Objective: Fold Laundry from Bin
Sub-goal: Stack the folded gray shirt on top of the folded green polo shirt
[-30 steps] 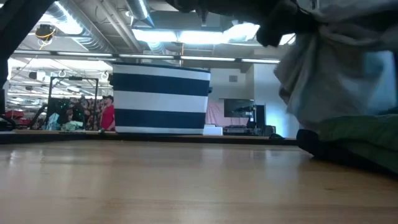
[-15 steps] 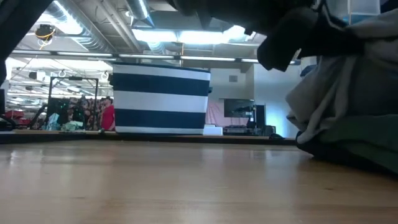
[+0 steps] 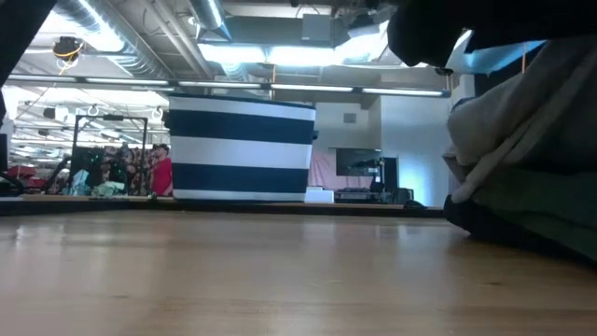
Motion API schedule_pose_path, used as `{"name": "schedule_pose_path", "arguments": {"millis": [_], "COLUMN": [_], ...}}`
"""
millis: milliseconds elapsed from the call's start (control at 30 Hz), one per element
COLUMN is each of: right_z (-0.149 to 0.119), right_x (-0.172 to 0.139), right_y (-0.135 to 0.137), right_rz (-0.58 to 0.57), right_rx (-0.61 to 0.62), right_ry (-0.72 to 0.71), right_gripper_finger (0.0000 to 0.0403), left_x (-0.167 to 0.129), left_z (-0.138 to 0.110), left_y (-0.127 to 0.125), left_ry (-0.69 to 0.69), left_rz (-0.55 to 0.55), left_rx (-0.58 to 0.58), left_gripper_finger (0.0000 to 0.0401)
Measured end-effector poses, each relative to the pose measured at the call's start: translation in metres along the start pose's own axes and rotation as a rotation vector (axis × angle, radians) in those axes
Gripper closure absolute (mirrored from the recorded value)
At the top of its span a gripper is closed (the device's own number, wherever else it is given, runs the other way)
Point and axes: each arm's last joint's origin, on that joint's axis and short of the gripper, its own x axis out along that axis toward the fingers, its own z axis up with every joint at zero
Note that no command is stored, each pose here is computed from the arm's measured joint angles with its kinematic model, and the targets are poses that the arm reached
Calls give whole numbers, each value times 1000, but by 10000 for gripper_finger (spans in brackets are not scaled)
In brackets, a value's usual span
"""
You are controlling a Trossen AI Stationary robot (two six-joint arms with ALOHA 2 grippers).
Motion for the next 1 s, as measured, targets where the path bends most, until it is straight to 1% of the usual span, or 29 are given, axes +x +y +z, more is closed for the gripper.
{"name": "schedule_pose_path", "arguments": {"millis": [167,233,367,533,633,700,767,833,933,1000], "right_z": [-6,-7,-8,-9,-9,-10,-10,-10,-11,-11], "right_x": [21,25,27,27,27,27,27,27,27,26], "right_y": [8,10,10,12,12,13,14,18,26,30], "right_rz": [-91,-109,-115,-95,-99,-95,-79,-35,50,94], "right_rx": [-2,3,20,32,25,21,19,8,2,-11], "right_ry": [104,135,134,153,186,204,207,206,188,182], "right_gripper_finger": [341,320,272,210,176,157,141,130,123,123], "left_x": [-1,-1,0,-1,-1,-1,-4,-12,-31,-41], "left_z": [3,1,-5,-11,-14,-14,-12,-7,6,13], "left_y": [-2,0,4,4,2,0,-1,0,8,14], "left_ry": [28,51,82,159,180,175,161,161,164,156], "left_rz": [25,48,58,69,50,15,-32,-87,-139,-154], "left_rx": [1,-19,-52,-41,-45,-68,-94,-113,-124,-145], "left_gripper_finger": [182,180,175,167,165,164,164,164,164,164]}}
